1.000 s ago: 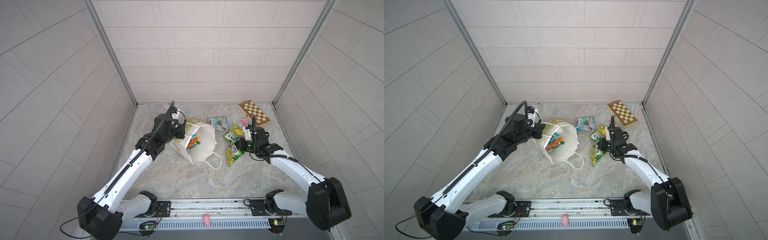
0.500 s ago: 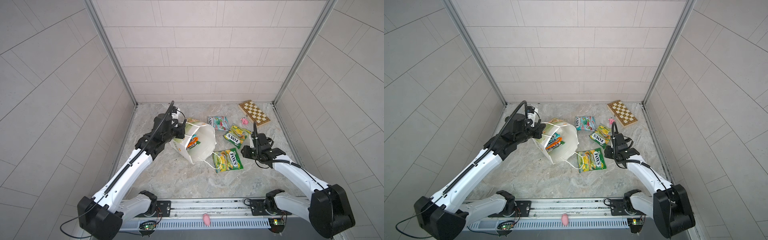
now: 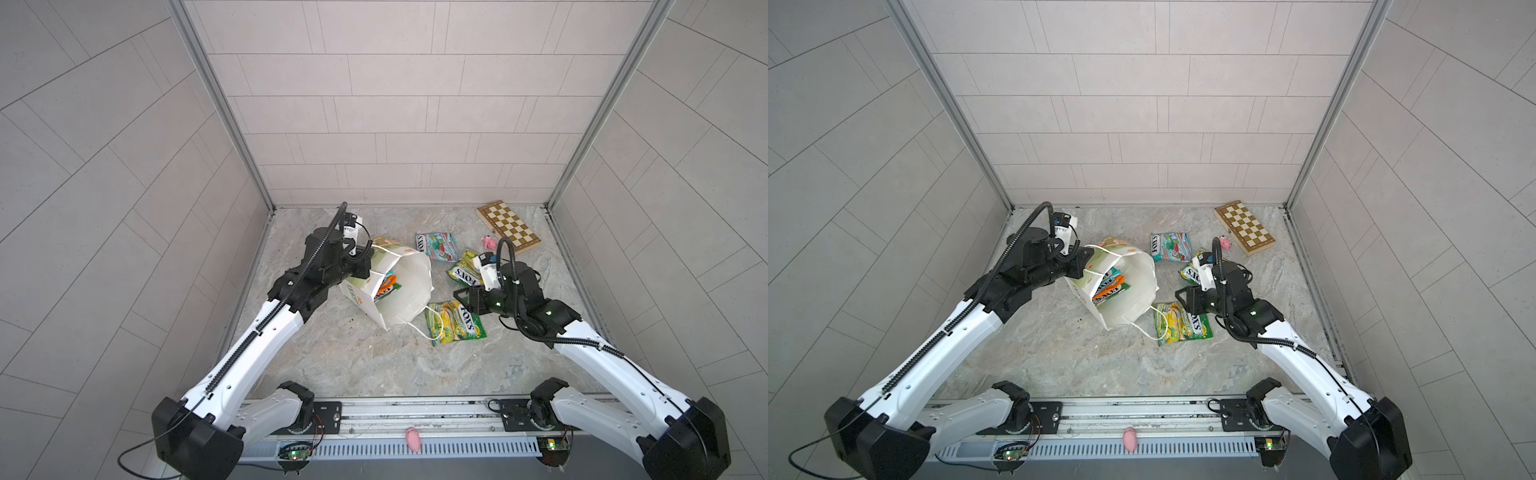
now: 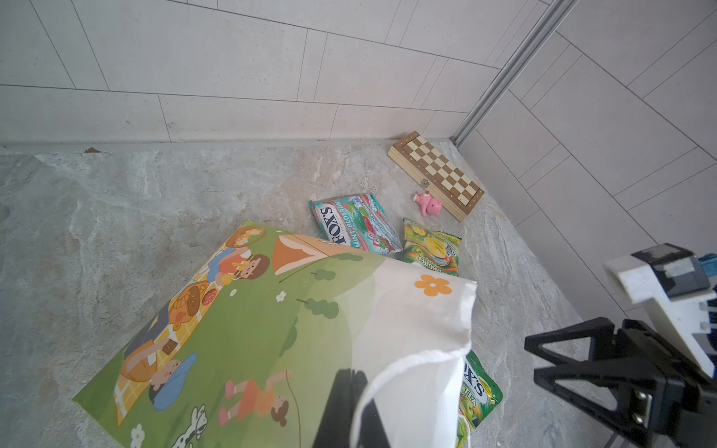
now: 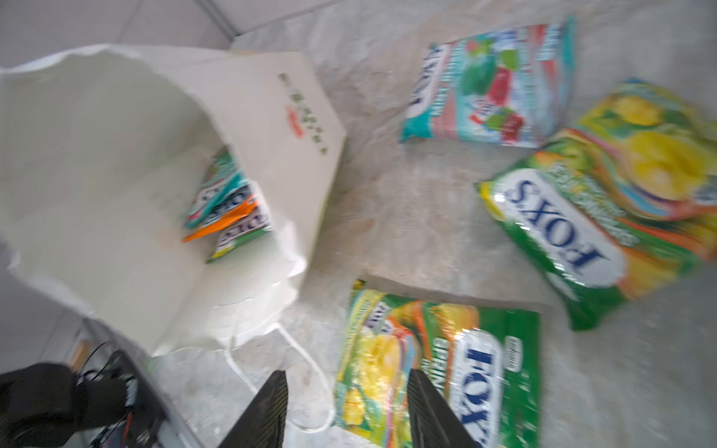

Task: Take the snacks out of the paper bag
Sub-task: 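Move the open right gripper back into the bag opening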

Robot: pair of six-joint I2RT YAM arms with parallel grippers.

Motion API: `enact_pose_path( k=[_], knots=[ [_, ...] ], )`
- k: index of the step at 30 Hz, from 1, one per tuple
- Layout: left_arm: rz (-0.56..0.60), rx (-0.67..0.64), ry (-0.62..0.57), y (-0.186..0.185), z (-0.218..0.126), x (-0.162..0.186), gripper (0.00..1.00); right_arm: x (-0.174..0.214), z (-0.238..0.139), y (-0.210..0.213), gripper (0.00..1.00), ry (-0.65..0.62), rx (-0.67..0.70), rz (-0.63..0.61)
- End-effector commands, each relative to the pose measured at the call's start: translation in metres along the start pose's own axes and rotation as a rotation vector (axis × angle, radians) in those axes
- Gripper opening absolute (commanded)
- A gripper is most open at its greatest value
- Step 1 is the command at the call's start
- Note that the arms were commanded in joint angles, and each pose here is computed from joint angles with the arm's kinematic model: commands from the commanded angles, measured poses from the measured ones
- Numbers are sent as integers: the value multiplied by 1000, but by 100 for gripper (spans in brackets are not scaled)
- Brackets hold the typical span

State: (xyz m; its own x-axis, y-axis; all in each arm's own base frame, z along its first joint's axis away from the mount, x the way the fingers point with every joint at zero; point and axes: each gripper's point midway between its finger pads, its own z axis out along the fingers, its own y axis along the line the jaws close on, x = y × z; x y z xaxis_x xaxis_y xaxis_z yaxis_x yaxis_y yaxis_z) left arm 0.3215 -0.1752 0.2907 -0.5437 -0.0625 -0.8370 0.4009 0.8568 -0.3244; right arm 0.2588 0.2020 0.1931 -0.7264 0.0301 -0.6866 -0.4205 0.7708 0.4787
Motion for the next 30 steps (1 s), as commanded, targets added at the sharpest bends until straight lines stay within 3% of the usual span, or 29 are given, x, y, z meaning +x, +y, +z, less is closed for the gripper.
enact_pose_path(
  k=[1,7,16,22,30],
  knots=[
    [28,36,-65,-8,-10,-17,0,-13,9,50,52,-31,-153,-55],
    [20,53,-74,-11,-10,-19,0,1,44,90,52,59,-206,-82],
    [-21,60,-93,-11,-9,-23,0,18,96,95,48,157,-129,-80],
    [-17,64,-103,-12,-11,-25,0,8,131,91,44,141,-79,4],
    [-7,82,-101,-15,-11,-24,0,-22,163,100,44,11,-113,242]
  ],
)
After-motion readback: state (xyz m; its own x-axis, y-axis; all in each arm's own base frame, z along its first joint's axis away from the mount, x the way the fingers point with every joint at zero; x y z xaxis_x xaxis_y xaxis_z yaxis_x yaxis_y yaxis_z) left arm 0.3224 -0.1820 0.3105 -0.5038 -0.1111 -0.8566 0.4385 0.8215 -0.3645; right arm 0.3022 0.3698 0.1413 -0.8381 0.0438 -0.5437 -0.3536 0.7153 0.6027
